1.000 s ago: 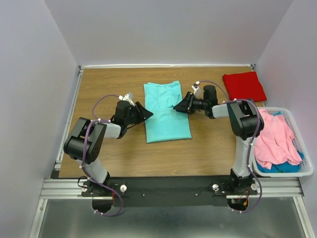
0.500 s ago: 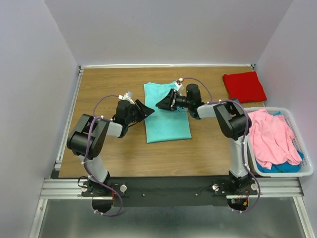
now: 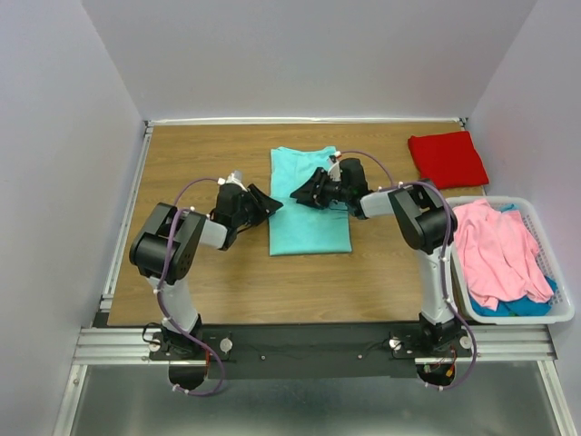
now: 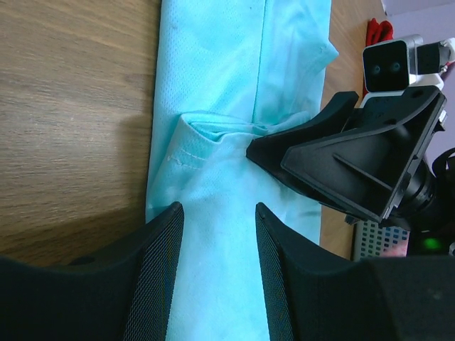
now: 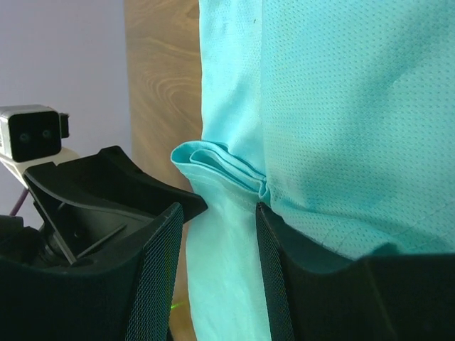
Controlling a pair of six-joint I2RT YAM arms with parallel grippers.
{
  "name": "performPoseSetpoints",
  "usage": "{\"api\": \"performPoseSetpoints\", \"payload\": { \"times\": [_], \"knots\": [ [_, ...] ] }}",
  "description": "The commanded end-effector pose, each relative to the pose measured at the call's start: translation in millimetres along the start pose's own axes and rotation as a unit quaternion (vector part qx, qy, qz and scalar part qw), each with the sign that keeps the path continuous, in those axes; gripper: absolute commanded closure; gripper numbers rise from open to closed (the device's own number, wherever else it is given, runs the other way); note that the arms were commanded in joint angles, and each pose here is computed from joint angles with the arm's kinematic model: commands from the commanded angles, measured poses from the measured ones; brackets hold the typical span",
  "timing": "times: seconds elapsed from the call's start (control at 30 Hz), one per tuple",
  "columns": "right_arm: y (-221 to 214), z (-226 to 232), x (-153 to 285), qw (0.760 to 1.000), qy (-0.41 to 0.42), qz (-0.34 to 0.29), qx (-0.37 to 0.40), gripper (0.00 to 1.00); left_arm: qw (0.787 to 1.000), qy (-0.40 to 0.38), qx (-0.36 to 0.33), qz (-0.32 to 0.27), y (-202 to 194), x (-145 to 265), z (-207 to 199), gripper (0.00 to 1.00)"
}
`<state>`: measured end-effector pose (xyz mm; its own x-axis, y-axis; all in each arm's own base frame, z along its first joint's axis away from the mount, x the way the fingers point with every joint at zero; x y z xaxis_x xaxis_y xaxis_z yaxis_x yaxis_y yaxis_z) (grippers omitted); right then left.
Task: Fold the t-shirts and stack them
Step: Fold the tshirt
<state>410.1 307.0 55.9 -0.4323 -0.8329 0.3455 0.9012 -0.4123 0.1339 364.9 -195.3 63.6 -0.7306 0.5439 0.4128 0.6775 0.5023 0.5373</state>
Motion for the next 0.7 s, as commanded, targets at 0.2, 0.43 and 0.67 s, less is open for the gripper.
{"api": "performPoseSetpoints", "payload": {
  "times": [0.2, 0.43, 0.67],
  "knots": [
    [27.9, 26.1, 36.3, 0.999, 0.020, -0.010, 0.036, 0.46, 0.996, -0.057, -0.039, -0.057, 47.1, 2.1, -46.1, 0.47],
    [41.4, -15.4, 42.3, 1.000, 0.005, -0.013, 0.005, 0.46, 0.998, -0.053, -0.026, -0.024, 34.9, -29.8, -36.0, 0.47],
    [35.7, -78.2, 44.0, 0.999, -0.031, -0.012, -0.038, 0.47, 0.999, -0.034, -0.013, -0.002, 20.2, -48.8, -13.6, 0.48]
  ]
}}
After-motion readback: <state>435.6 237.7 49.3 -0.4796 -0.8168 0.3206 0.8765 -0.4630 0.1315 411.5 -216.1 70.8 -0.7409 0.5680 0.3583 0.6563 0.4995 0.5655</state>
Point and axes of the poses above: each gripper's point midway between its finger pads, its own x axis back along the fingers, its own z axis along the line the jaws close on, y = z × x, the point moved 4 cm from there along x, back along the fingers, and after that the axes turned 11 degrees about -x, right-handed, at the moved point
